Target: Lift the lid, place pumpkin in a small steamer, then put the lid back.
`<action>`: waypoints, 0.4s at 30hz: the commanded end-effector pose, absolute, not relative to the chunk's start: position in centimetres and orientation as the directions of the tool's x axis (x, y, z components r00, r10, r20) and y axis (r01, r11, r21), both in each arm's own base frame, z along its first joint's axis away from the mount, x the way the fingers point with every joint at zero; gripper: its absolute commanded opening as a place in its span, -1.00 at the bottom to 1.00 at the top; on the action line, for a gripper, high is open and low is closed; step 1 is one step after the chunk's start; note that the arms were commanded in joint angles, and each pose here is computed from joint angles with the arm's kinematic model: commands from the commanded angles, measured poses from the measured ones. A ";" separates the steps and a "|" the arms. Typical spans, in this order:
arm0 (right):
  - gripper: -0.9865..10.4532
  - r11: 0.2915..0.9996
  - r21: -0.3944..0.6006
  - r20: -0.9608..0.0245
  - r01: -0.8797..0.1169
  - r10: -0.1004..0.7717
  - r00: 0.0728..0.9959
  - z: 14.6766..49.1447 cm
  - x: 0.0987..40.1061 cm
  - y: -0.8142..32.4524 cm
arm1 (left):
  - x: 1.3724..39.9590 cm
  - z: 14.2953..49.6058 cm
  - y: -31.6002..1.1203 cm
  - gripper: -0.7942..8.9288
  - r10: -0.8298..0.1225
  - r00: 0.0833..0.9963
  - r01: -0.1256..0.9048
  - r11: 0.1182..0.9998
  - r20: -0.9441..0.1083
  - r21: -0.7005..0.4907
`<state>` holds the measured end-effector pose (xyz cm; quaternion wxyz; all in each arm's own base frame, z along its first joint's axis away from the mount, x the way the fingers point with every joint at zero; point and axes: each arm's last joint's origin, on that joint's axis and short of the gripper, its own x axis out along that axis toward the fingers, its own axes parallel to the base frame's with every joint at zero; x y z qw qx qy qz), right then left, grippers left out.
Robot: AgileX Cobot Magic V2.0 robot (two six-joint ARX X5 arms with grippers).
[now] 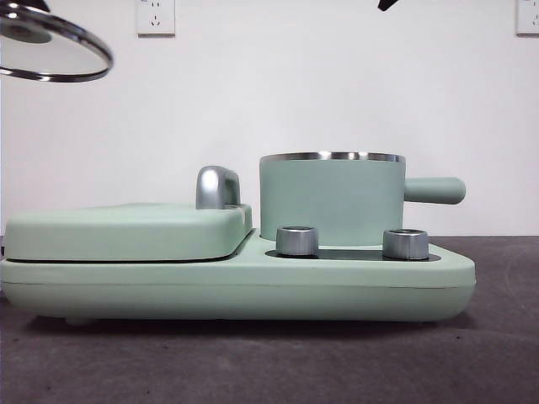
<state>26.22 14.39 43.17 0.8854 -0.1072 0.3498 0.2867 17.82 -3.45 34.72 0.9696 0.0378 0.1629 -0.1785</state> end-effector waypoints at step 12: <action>-0.06 0.820 0.009 -0.586 -0.573 0.469 0.661 36.7 20.7 11.4 | 17.9 35.0 -6.5 -0.81 -0.486 0.815 0.518 0.855 -0.314 0.022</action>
